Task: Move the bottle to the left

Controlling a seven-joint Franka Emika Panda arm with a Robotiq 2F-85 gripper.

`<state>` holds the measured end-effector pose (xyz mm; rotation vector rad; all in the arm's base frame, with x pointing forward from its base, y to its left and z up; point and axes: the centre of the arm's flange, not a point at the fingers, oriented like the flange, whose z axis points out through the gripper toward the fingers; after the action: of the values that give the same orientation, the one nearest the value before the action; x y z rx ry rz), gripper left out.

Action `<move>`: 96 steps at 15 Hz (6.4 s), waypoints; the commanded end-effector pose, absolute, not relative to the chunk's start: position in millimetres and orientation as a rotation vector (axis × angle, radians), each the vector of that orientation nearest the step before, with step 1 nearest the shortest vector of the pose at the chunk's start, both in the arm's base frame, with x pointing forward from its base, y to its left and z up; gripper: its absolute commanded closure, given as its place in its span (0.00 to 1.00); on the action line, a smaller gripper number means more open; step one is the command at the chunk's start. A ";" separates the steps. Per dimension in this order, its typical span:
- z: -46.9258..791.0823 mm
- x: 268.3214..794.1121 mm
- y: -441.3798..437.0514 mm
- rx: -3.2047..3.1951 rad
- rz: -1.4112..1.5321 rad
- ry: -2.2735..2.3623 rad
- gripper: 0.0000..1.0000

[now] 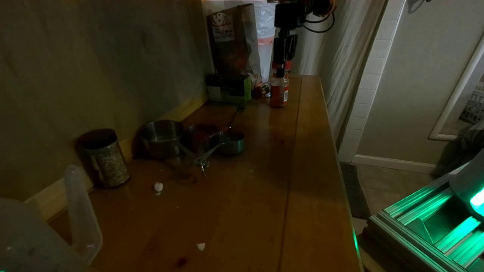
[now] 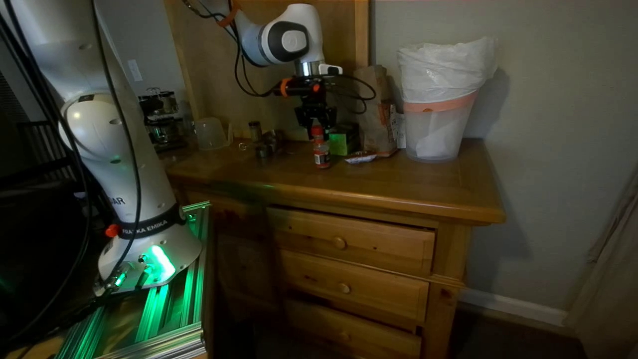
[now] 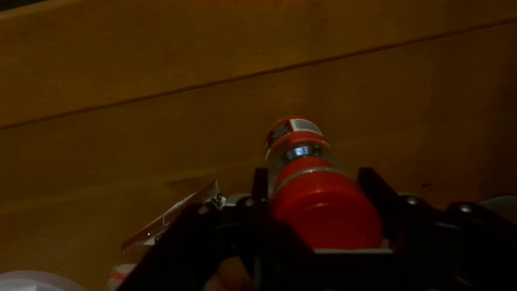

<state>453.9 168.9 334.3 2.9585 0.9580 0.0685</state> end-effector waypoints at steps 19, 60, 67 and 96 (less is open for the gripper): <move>419.7 327.2 315.8 2.714 0.047 1.617 0.43; 355.5 404.1 459.5 2.680 0.128 1.446 0.68; 344.2 402.4 461.9 2.747 0.118 1.359 0.68; 463.8 355.7 379.0 2.698 0.340 1.166 0.00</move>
<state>392.6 422.8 437.7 2.7864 1.1726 0.3122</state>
